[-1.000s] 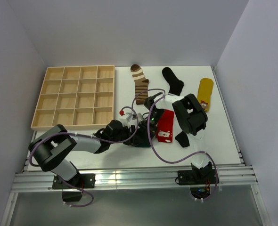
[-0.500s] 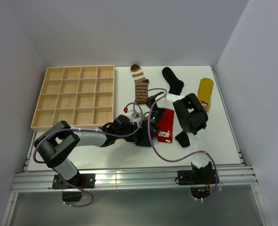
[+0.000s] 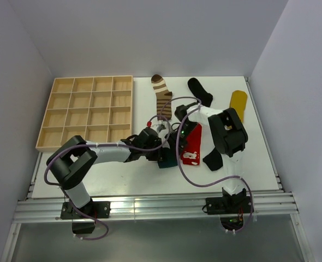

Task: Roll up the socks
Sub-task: Roll the sock at the center of the board.

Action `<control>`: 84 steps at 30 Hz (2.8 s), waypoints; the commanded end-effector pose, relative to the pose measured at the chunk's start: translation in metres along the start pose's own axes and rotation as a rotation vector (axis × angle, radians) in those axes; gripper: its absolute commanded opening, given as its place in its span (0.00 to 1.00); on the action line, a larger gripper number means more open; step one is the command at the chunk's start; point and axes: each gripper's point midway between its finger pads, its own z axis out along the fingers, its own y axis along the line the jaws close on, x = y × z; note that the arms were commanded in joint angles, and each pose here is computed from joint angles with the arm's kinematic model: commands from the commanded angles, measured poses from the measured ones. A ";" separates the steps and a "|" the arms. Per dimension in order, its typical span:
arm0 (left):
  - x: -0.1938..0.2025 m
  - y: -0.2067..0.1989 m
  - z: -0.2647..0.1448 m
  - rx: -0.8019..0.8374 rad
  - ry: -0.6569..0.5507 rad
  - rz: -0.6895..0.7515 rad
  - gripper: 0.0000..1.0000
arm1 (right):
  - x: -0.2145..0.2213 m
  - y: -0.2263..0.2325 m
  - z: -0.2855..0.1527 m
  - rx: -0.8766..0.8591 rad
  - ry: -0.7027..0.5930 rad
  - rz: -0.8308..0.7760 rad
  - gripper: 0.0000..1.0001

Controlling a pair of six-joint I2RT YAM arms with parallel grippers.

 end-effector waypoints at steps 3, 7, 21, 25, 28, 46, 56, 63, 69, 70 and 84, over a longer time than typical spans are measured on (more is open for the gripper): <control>0.046 0.057 0.001 -0.208 0.166 -0.010 0.00 | -0.019 -0.008 -0.035 0.095 -0.135 -0.094 0.42; 0.047 0.060 0.002 -0.199 0.179 -0.026 0.00 | -0.024 -0.016 -0.059 0.153 -0.209 -0.120 0.42; 0.060 0.076 0.013 -0.182 0.269 -0.101 0.00 | -0.007 0.013 -0.074 0.469 -0.323 -0.562 0.52; 0.067 0.079 0.017 -0.169 0.303 -0.117 0.00 | -0.003 0.019 -0.063 0.567 -0.299 -0.707 0.57; 0.070 0.081 0.020 -0.169 0.324 -0.133 0.00 | 0.005 0.021 -0.038 0.625 -0.242 -0.796 0.58; 0.067 0.068 0.021 -0.110 0.354 -0.144 0.00 | 0.009 0.018 0.002 0.650 -0.116 -0.869 0.58; 0.059 0.056 0.018 -0.051 0.328 -0.122 0.02 | 0.006 0.011 0.015 0.579 -0.081 -0.769 0.25; 0.019 0.036 0.009 0.029 0.129 -0.067 0.23 | 0.016 0.018 0.010 0.354 -0.033 -0.599 0.20; -0.010 0.023 -0.005 0.105 -0.012 -0.094 0.39 | 0.017 0.011 0.005 0.287 -0.022 -0.521 0.20; -0.009 0.024 -0.006 0.107 -0.016 -0.097 0.40 | 0.017 0.010 0.006 0.280 -0.016 -0.514 0.20; -0.018 0.023 -0.030 0.180 -0.178 -0.040 0.49 | 0.016 -0.002 0.007 0.218 0.078 -0.429 0.20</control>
